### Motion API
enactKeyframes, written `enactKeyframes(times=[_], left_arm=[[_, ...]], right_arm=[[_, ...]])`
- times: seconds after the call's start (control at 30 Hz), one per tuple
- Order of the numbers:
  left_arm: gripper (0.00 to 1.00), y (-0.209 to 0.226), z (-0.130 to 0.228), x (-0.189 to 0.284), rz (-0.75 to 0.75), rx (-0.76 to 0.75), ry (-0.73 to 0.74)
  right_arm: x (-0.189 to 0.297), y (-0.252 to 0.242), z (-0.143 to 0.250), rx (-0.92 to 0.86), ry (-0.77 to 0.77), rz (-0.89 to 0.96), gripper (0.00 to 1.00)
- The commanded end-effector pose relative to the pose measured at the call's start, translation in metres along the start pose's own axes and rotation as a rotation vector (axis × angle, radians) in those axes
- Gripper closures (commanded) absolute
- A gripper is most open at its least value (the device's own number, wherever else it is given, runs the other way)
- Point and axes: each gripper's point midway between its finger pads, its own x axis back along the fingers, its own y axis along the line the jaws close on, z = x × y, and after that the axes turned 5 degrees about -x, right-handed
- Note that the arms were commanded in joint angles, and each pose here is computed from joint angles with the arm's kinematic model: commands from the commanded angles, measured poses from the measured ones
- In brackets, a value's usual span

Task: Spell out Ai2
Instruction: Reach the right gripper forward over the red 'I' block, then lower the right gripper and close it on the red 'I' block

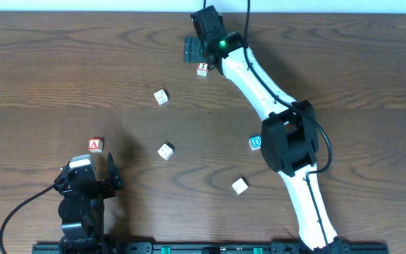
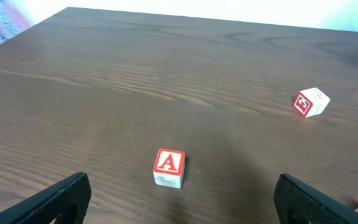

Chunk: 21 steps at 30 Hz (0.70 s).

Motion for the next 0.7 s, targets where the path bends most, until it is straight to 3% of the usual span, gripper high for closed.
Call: enactKeyframes(times=[0.0,0.4,0.67], left_arm=[[0.05,0.000,0.009,-0.003,-0.003,0.013,0.019],[0.05,0.000,0.009,-0.003,-0.003,0.013,0.019],[0.05,0.000,0.009,-0.003,-0.003,0.013,0.019]], right_arm=[[-0.007,0.008,0.012,-0.012,0.022,-0.001,0.14],[-0.010,-0.006,0.023,-0.040,0.051,0.067,0.20],[-0.012,-0.014,0.029,-0.154,0.061,0.102,0.20]])
